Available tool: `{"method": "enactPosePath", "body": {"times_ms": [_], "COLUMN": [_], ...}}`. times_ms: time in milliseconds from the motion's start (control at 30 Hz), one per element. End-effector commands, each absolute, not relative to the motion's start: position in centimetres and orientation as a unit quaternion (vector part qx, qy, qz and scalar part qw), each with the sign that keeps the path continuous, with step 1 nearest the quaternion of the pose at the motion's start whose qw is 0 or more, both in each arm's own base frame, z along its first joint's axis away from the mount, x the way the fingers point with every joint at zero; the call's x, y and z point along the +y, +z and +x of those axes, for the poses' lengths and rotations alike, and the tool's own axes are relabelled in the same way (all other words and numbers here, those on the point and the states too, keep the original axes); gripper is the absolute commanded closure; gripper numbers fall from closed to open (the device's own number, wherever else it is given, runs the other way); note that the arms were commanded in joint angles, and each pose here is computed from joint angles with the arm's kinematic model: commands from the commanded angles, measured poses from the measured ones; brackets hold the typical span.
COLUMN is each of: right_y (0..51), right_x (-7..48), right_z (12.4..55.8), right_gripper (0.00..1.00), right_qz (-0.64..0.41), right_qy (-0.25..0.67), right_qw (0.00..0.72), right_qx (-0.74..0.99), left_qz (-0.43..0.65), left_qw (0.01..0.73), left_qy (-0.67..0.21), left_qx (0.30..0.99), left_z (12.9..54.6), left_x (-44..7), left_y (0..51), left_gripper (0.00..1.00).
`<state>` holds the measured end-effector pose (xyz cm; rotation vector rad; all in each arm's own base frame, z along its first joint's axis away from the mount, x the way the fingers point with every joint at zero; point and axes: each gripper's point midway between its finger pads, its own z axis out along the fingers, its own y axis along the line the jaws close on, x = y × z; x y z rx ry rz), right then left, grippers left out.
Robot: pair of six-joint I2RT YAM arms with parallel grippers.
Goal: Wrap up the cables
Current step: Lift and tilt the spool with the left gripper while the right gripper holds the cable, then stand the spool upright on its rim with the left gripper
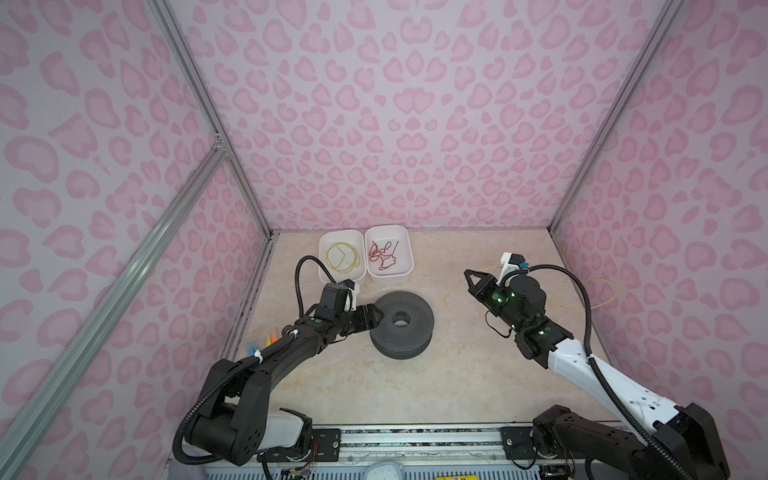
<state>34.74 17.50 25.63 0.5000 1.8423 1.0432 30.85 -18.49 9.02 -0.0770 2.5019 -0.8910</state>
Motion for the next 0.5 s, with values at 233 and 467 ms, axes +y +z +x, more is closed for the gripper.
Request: {"method": "enactPosePath", "body": {"times_ms": [233, 467], "right_y": [26.7, 26.7], "right_x": [17.5, 17.4], "right_z": [35.0, 34.9], "right_gripper": [1.0, 1.0], "right_qz": [0.2, 0.199], "right_qy": [0.431, 0.431], "right_qw": [0.478, 0.478], "right_qx": [0.739, 0.739], "left_qz": [-0.014, -0.021], "left_qw": [0.244, 0.25], "left_qy": [-0.386, -0.393], "left_qx": [0.889, 0.885], "left_z": [31.7, 32.1], "left_x": [-20.5, -20.5], "left_y": [9.2, 8.7], "left_gripper": [0.44, 0.73]}}
